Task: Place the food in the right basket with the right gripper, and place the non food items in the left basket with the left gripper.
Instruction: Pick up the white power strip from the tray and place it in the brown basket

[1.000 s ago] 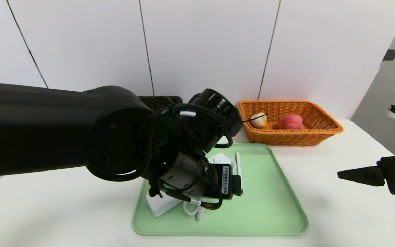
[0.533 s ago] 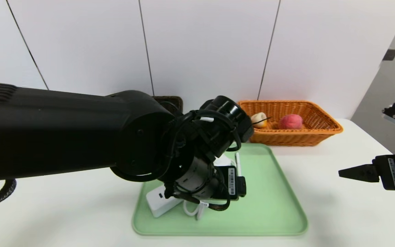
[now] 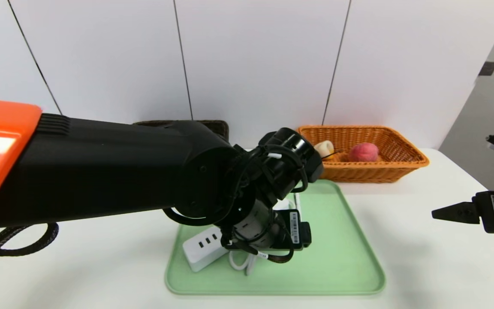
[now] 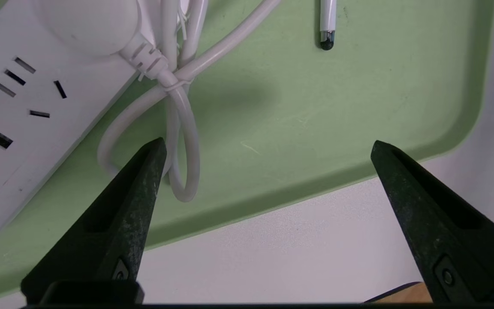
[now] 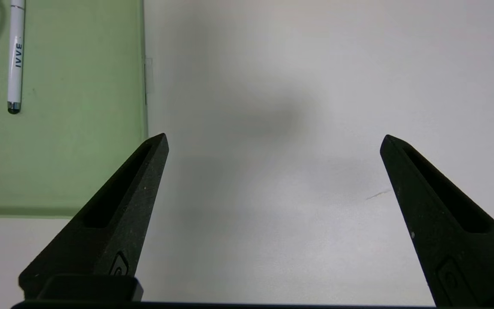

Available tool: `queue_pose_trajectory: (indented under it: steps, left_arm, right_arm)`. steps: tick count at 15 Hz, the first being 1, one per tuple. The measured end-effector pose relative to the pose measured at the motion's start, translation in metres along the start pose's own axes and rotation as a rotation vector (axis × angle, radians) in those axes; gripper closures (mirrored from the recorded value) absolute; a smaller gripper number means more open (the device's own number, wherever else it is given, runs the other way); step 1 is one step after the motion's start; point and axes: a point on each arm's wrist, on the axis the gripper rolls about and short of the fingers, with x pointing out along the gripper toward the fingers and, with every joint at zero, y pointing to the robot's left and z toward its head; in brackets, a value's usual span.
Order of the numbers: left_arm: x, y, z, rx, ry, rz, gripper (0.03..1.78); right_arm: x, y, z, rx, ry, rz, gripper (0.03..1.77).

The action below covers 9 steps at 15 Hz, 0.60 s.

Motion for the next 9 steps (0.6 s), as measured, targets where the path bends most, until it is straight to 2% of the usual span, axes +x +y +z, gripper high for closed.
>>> queue_pose_trajectory:
  steps: [9]
  left_arm:
    - [0.018, 0.005, 0.004, -0.023, 0.017, 0.031, 0.12]
  right_arm:
    - [0.003, -0.006, 0.002, 0.024, 0.004, -0.022, 0.09]
